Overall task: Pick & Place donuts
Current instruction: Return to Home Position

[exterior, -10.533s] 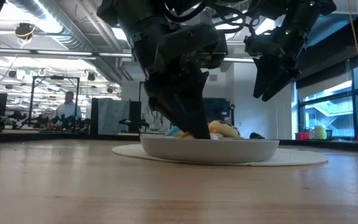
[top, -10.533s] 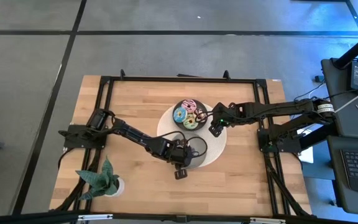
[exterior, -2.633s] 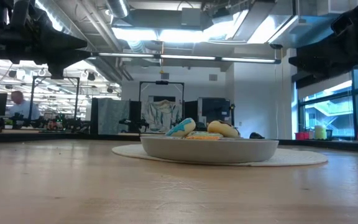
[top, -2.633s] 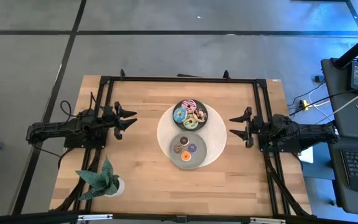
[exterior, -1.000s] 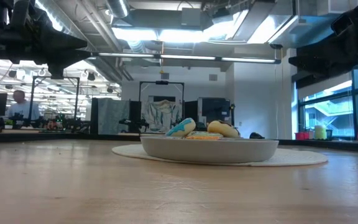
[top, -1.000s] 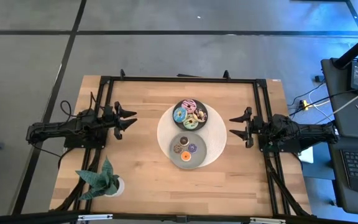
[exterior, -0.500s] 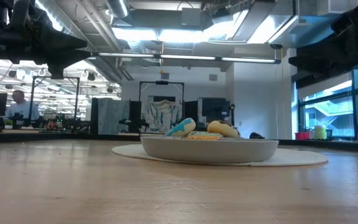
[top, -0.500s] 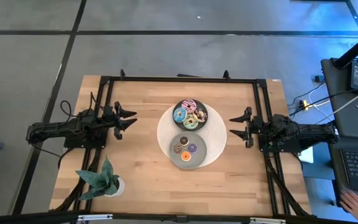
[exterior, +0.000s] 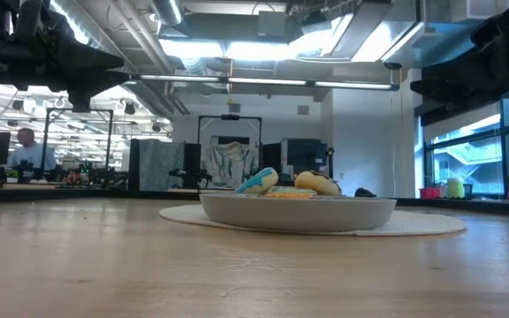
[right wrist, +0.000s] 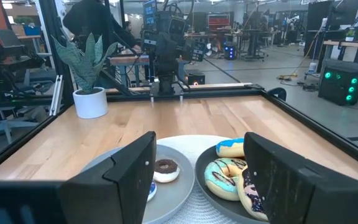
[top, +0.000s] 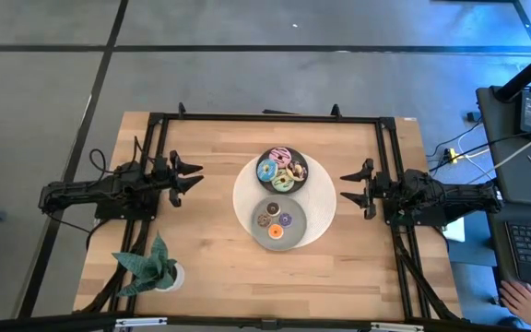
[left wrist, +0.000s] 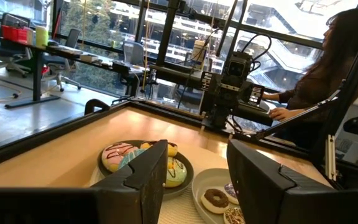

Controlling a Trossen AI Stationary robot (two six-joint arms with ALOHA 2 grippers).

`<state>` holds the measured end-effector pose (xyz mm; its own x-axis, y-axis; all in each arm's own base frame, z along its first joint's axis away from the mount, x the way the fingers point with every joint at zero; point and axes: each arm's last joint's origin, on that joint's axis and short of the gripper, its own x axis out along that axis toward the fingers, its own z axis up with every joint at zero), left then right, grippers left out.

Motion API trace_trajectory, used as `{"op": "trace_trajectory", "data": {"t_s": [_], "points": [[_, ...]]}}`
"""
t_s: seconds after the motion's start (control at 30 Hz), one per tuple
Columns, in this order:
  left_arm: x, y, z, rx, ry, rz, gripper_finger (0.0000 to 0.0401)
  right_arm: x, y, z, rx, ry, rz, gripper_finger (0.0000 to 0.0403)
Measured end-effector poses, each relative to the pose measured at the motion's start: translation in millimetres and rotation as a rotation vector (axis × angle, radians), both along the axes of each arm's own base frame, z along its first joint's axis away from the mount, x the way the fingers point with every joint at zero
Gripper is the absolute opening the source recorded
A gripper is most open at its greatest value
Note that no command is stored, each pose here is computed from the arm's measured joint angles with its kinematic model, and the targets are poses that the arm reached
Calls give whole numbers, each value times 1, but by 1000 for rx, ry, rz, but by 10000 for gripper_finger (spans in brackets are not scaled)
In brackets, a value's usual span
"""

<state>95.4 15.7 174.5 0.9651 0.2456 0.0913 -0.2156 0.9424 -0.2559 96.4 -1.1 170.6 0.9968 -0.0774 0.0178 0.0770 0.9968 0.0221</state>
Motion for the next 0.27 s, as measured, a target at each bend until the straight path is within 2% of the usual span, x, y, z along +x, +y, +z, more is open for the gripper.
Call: {"op": "trace_trajectory", "data": {"t_s": [0.27], "points": [[0,0,0,0,0,0,161,0,0,0,-2,0,0,244]]}}
